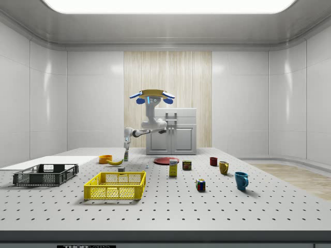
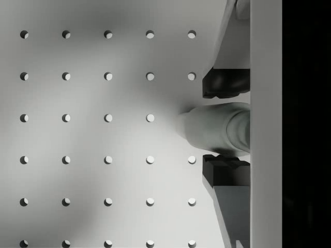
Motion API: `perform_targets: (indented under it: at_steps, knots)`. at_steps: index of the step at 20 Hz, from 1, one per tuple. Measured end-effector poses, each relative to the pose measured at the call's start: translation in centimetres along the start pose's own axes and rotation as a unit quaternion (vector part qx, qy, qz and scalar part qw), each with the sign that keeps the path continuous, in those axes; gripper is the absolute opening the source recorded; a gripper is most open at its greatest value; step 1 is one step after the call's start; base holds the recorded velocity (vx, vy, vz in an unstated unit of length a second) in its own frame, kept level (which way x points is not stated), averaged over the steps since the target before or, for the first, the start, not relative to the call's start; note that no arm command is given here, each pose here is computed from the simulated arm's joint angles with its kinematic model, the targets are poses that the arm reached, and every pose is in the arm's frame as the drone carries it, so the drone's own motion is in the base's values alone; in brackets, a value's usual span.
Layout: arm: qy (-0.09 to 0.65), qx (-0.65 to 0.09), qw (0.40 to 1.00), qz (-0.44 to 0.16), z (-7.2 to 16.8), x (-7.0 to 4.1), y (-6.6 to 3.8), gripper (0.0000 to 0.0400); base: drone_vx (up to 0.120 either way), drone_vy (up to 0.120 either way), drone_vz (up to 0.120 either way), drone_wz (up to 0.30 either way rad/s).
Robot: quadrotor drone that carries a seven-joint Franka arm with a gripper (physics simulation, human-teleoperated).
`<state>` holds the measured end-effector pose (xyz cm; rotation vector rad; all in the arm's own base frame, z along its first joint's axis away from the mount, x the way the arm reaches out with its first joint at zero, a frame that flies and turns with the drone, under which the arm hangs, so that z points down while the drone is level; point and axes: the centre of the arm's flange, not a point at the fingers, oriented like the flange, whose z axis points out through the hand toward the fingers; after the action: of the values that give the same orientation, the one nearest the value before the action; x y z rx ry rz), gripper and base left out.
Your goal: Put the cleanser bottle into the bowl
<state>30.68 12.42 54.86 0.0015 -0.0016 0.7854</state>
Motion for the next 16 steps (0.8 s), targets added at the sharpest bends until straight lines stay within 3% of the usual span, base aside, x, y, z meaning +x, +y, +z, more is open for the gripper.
perform_targets:
  at_steps: [7,16]
  knots:
    - [0.000,0.000,1.000,0.008,-0.2,0.0,0.0,0.0133,0.000,0.000,0.000,0.000]
    - [-0.002,0.001,1.000,0.002,-3.7,0.0,0.0,0.0121,0.000,0.000,0.000,0.000]
